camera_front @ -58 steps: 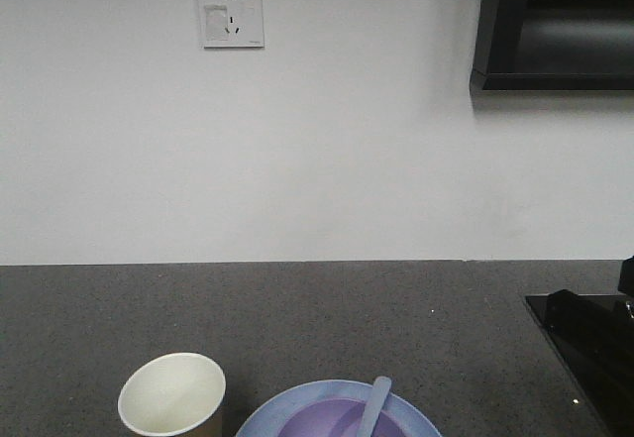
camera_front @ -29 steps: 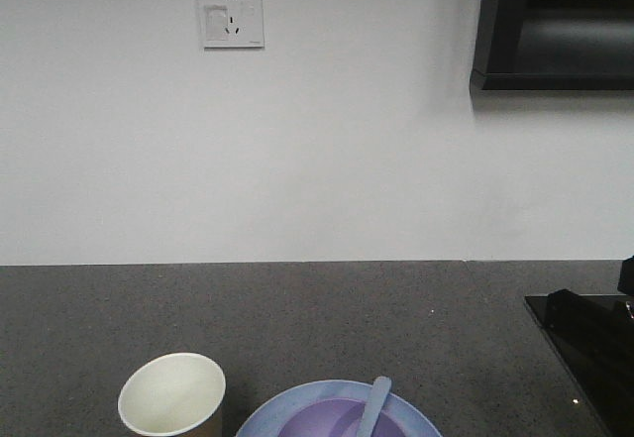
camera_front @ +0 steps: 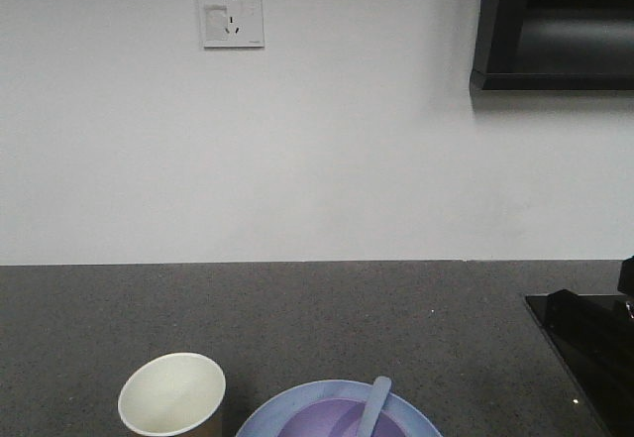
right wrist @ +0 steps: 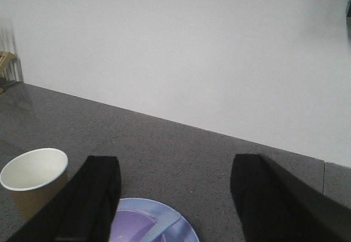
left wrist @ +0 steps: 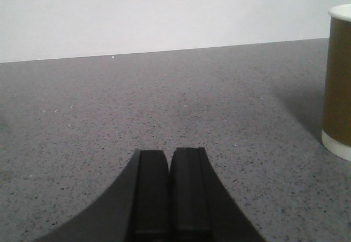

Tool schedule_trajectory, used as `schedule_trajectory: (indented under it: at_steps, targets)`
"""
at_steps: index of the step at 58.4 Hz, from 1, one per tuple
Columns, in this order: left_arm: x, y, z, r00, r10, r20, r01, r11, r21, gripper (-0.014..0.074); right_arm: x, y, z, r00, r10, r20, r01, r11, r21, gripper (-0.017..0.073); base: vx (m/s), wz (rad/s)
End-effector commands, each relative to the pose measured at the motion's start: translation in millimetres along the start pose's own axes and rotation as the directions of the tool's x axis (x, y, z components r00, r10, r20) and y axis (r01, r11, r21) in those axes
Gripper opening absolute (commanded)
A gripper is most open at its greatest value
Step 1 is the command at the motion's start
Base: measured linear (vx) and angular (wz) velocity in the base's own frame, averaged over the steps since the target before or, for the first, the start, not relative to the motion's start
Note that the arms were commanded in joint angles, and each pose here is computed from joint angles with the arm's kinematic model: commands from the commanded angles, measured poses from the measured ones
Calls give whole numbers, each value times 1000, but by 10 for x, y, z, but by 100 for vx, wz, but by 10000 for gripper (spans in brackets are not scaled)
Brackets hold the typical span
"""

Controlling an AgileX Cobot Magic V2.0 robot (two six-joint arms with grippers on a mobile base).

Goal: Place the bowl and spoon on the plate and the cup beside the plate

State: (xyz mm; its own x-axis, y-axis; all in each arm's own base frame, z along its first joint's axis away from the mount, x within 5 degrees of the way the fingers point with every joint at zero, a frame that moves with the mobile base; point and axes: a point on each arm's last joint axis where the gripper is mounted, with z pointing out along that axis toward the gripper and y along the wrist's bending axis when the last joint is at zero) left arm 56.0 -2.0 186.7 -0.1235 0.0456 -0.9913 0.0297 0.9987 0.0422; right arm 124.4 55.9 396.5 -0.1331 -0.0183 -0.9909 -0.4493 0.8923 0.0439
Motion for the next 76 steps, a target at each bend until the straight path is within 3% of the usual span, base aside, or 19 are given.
schedule_trajectory:
  at_steps: [1, 14, 20, 26, 36, 39, 43, 46, 51, 66, 76]
  targets:
    - [17, 2, 7, 998, -9, 61, 9, 1000, -4, -6, -158, -23, -42, 995, -5, 103, 2, 1000, 30, 501, 0, 0]
    - [17, 2, 7, 998, -9, 61, 9, 1000, -4, -6, -154, -24, -42, 995, -16, 98, 13, 999, 32, 498, 0, 0]
    - [17, 2, 7, 998, -9, 61, 9, 1000, -4, -6, -158, -57, -111, 991, -95, 95, 87, 993, 79, 465, 0, 0]
    - [17, 2, 7, 998, -9, 61, 9, 1000, -4, -6, -145, -118, -291, 992, -92, 84, 77, 984, 162, 391, 0, 0]
    - [17, 2, 7, 998, -9, 61, 9, 1000, -4, -6, 228, -224, -627, 990, -47, 131, -5, 929, 370, 234, 0, 0]
    - [17, 2, 7, 998, -9, 61, 9, 1000, -4, -6, 397, -226, -693, 984, -67, 166, -6, 913, 408, 189, 0, 0]
    - [17, 2, 7, 998, -9, 61, 9, 1000, -4, -6, 687, -222, -752, 978, -120, 172, 31, 894, 447, 123, 0, 0]
    - [17, 2, 7, 998, -9, 61, 9, 1000, -4, -6, 932, -229, -765, 972, -184, 149, 93, 874, 476, 76, 0, 0]
    - [17, 2, 7, 998, -9, 61, 9, 1000, -4, -6, 1254, -237, -753, 962, -247, 119, 159, 855, 493, 1, 0, 0]
    - [17, 2, 7, 998, -9, 61, 9, 1000, -4, -6, 1950, -262, -633, 963, -229, 145, 135, 870, 473, -13, 0, 0]
    - [17, 2, 7, 998, -9, 61, 9, 1000, -4, -6, 1998, -264, -615, 957, -222, 188, 112, 876, 469, -12, 0, 0]
